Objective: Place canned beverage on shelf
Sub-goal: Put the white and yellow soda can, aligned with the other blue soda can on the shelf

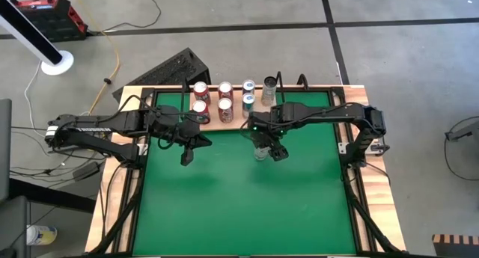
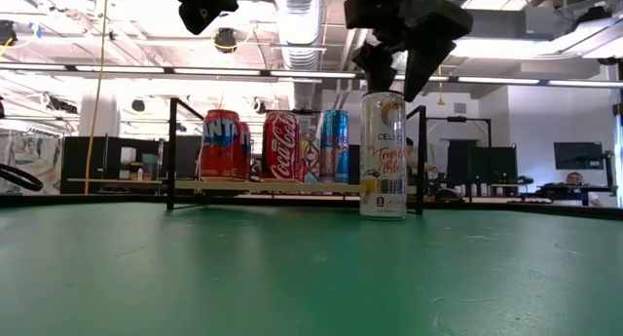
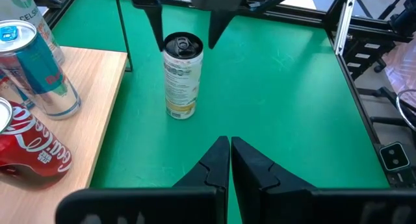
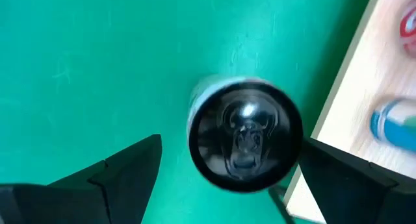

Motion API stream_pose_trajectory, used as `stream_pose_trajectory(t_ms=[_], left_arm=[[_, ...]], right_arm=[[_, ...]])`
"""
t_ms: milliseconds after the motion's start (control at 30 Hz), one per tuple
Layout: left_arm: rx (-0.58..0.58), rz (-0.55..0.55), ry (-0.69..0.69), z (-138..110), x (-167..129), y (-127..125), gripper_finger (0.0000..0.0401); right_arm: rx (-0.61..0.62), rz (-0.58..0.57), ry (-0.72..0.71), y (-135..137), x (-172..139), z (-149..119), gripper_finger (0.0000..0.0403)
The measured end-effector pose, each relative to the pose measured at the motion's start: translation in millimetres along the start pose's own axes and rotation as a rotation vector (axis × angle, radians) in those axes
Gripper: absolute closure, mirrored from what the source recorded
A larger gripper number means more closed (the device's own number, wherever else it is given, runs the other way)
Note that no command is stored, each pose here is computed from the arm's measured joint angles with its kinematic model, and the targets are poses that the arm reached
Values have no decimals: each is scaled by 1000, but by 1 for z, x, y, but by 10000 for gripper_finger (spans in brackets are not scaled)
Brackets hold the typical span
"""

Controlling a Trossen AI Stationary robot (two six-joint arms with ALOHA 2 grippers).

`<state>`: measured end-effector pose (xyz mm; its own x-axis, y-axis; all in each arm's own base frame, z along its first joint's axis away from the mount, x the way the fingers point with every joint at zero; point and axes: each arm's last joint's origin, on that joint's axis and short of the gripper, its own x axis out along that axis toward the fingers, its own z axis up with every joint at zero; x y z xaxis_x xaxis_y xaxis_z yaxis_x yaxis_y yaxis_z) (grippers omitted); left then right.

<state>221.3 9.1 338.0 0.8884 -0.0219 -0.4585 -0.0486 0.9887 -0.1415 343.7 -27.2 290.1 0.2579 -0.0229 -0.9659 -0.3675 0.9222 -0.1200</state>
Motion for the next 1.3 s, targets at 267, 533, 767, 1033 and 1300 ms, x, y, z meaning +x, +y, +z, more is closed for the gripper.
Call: stream_pose_trajectory(t_ms=[267, 533, 767, 1033, 1300], left_arm=[[-1, 1, 0, 0, 0, 0, 401], [8, 2, 0, 0, 0, 0, 401], [8, 2, 0, 0, 0, 0, 401], [9, 3, 0, 0, 0, 0, 401], [9, 3, 1, 0, 0, 0, 401]], right_arm=[[-14, -18, -40, 0, 0, 5, 23], [-71, -24, -38, -4, 0, 3, 23], [-187, -20, -44, -2, 0, 4, 23], [-245, -31, -60, -3, 0, 6, 23], [-275, 4, -75, -1, 0, 6, 23]])
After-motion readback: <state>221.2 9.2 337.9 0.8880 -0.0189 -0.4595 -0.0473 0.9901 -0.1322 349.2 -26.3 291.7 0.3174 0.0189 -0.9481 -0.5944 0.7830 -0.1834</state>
